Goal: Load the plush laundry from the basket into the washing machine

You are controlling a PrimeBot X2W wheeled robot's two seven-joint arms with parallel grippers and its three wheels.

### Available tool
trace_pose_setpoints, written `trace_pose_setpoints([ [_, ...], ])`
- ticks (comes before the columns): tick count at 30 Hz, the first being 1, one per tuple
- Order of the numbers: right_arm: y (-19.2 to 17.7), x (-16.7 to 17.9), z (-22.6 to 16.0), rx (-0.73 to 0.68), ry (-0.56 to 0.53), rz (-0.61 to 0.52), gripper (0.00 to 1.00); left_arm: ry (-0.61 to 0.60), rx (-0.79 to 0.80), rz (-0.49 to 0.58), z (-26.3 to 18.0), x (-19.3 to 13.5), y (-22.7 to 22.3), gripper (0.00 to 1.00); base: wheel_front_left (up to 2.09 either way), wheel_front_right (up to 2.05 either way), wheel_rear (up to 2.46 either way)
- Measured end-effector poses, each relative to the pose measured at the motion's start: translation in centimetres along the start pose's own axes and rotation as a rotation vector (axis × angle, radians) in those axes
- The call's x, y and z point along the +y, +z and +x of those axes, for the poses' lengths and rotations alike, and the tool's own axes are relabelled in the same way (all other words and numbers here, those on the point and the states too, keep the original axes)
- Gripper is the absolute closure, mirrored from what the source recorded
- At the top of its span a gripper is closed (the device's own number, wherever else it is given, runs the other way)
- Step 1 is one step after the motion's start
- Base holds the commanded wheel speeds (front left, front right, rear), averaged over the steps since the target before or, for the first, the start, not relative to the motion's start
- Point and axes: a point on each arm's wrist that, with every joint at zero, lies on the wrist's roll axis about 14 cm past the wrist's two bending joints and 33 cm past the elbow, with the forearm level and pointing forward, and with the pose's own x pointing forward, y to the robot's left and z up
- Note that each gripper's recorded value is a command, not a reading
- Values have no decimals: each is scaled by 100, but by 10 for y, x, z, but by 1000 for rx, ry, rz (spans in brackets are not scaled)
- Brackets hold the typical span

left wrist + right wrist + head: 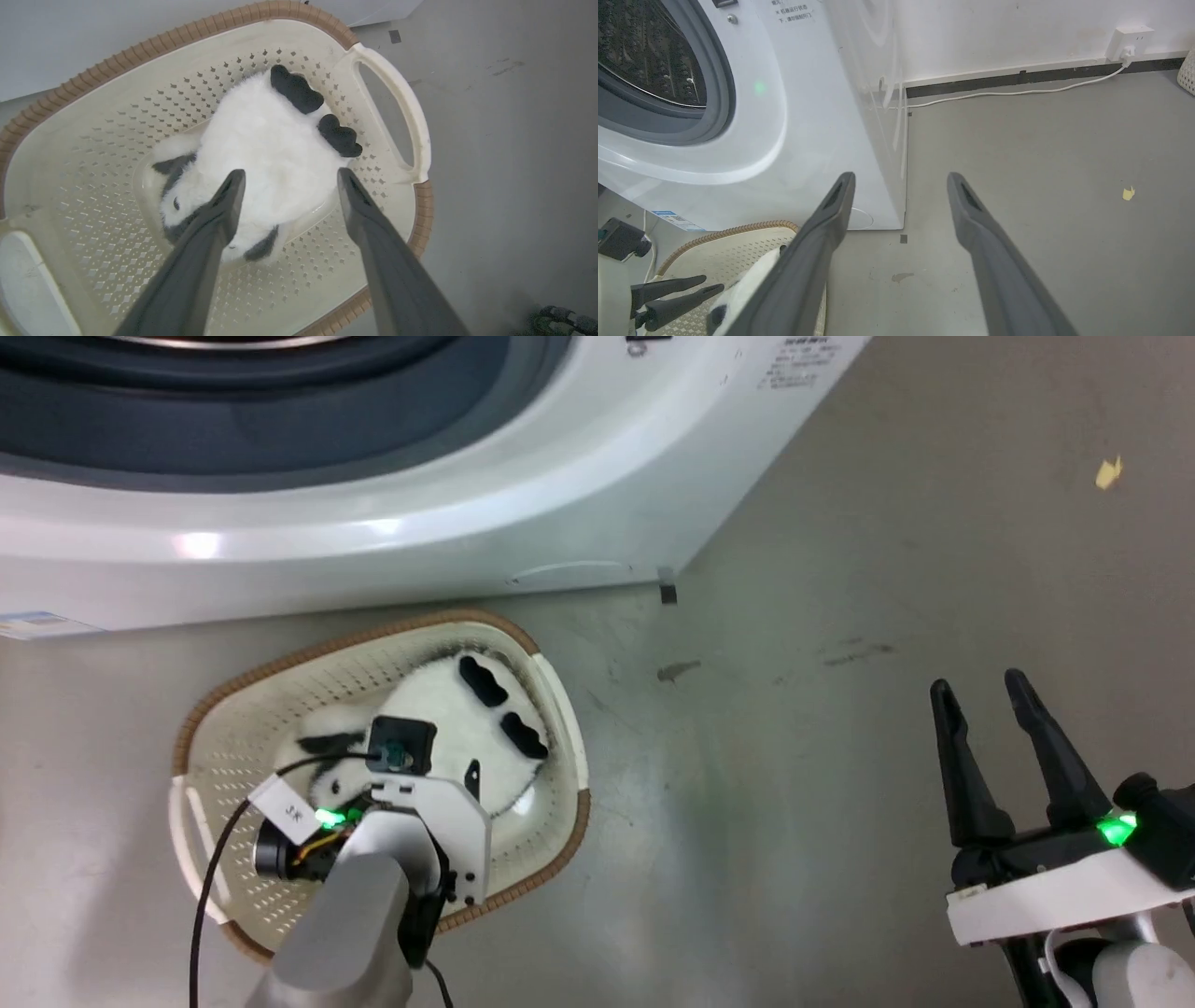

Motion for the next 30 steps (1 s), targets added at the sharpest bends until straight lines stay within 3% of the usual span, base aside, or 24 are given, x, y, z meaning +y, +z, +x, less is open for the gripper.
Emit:
trace_pose_setpoints([
  [14,-28,-15,15,51,-36,41,0,20,190,52,52,15,-40,0,0,0,0],
  [28,-50,-31,25,88,-79,68,0,20,281,101,97,16,-67,0,0,0,0],
  [29,-52,-32,26,91,-83,69,0,12,285,104,99,15,-69,95,0,0,0],
  [30,-53,-34,26,93,-86,69,0,9,284,112,102,15,-69,100,0,0,0],
])
